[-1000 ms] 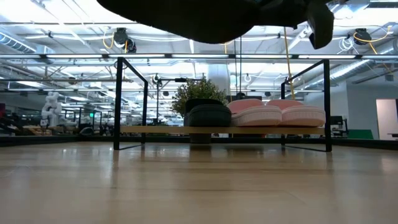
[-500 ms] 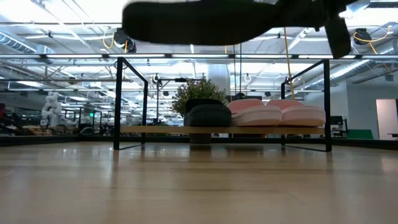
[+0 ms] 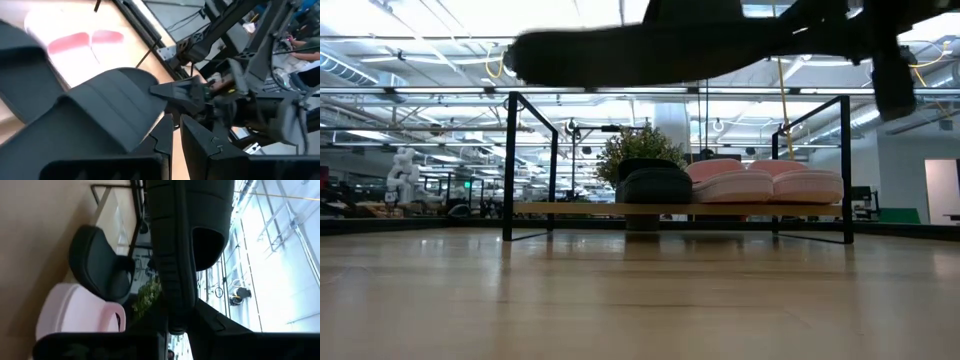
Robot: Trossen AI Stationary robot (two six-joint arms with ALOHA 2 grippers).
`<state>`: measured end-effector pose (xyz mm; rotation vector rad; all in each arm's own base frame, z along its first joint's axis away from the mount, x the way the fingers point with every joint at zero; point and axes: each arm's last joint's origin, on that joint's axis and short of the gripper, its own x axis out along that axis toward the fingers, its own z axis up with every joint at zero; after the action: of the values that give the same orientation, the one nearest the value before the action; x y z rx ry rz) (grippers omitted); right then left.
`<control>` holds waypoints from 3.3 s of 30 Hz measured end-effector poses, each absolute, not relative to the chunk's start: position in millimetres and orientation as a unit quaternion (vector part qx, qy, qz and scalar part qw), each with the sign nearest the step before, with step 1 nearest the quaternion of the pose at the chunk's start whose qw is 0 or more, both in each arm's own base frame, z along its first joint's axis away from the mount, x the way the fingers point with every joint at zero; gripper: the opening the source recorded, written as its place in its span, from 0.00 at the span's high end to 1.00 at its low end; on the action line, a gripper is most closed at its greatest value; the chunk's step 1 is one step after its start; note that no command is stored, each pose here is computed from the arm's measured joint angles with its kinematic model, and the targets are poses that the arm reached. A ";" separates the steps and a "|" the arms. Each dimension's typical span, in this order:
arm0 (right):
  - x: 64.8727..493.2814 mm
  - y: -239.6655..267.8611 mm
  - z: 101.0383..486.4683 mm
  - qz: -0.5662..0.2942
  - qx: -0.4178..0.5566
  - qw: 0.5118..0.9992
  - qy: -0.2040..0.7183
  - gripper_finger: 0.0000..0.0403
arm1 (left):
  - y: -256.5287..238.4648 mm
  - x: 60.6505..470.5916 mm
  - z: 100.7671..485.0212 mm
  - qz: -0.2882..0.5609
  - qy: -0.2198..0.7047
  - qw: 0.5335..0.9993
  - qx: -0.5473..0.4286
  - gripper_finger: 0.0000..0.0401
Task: Pick and place slides into the shelf
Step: Put the black slides on the shelf
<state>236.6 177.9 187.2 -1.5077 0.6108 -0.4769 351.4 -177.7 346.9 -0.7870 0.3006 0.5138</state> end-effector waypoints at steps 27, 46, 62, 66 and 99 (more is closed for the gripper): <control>237.4 188.3 203.2 -0.227 -0.617 0.719 0.226 0.93 | -179.1 358.0 352.6 0.152 0.191 0.954 -0.172 0.92; 222.1 209.0 207.7 -0.193 -0.599 0.756 0.180 0.93 | -162.0 318.8 340.5 0.146 0.368 0.889 0.230 0.92; 204.8 225.0 209.4 -0.195 -0.536 0.808 0.148 0.93 | -152.8 322.3 344.0 0.219 0.339 0.879 0.253 0.92; 201.4 228.1 209.5 -0.191 -0.529 0.815 0.142 0.93 | -149.8 328.2 350.4 0.258 0.286 0.914 0.130 0.92; 203.7 222.0 226.0 -0.133 -0.500 0.850 0.104 0.93 | -113.2 284.0 487.6 0.039 -0.019 0.989 0.141 0.92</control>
<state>203.7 222.0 226.0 -1.0523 0.2191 -0.2810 284.0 -113.2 487.6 0.2831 -0.0381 0.0779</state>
